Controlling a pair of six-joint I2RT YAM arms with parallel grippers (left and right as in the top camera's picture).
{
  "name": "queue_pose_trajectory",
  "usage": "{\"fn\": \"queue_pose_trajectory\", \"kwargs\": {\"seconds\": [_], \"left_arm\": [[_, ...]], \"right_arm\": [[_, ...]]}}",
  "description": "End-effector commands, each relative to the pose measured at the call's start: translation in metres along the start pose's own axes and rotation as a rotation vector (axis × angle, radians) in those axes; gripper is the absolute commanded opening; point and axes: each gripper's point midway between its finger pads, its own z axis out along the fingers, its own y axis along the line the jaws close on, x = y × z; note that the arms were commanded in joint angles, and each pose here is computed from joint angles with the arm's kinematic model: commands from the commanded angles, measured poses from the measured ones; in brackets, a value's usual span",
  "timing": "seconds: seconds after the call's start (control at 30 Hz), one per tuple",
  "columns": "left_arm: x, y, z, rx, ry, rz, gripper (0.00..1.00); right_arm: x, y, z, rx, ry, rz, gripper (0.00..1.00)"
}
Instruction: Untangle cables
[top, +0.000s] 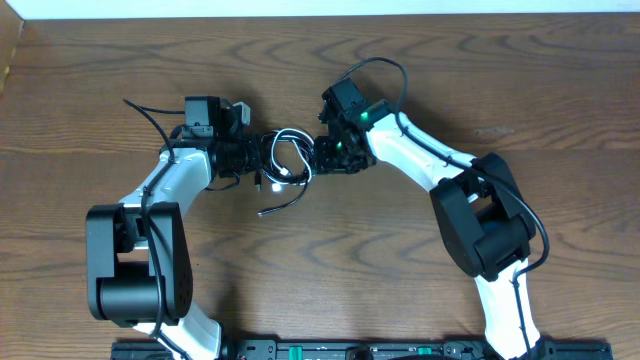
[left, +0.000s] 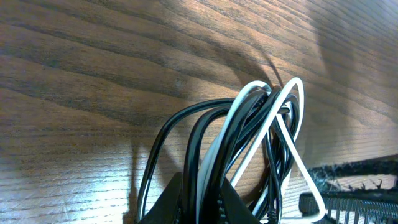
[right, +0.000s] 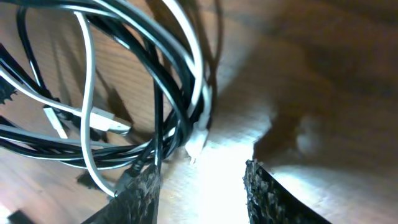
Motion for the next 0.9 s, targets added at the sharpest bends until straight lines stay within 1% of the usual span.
{"fn": "queue_pose_trajectory", "kwargs": {"seconds": [0.0,0.1,0.13,0.23,0.33,0.43,0.47,0.53,0.6,0.77,0.87], "left_arm": [[-0.006,-0.002,-0.004,-0.002,-0.019,0.016,0.13],[-0.006,-0.002,-0.004,-0.002,-0.019,0.016,0.13],[-0.006,-0.002,-0.004,-0.002,-0.019,0.016,0.13],[-0.006,-0.002,-0.004,-0.002,-0.019,0.016,0.13],[-0.006,-0.002,-0.004,-0.002,-0.019,0.016,0.13],[-0.006,-0.002,-0.004,-0.002,-0.019,0.016,0.13],[-0.006,-0.002,-0.004,-0.002,-0.019,0.016,0.13],[-0.006,-0.002,-0.004,-0.002,-0.019,0.016,0.13],[-0.006,-0.002,-0.004,-0.002,-0.019,0.017,0.13],[-0.006,-0.002,-0.004,-0.002,-0.020,0.017,0.13],[-0.006,-0.002,-0.005,-0.001,-0.020,0.017,0.13]], "right_arm": [[0.020,0.012,0.011,-0.016,0.063,0.037,0.47],[0.026,0.012,0.002,-0.010,0.091,0.028,0.61],[0.019,0.010,-0.014,-0.003,0.071,0.040,0.69],[0.002,0.009,-0.043,0.030,-0.008,0.023,0.74],[-0.008,0.015,-0.067,0.041,-0.079,-0.015,0.72],[-0.005,0.025,-0.071,0.025,-0.086,-0.033,0.67],[-0.002,0.029,-0.070,0.015,-0.077,-0.037,0.64],[0.006,0.033,-0.063,0.006,-0.051,-0.005,0.60],[0.014,0.040,-0.055,0.000,-0.028,0.017,0.52],[0.032,0.057,-0.025,0.001,0.007,0.087,0.50],[0.039,0.054,-0.004,0.038,0.021,0.145,0.48]]}}
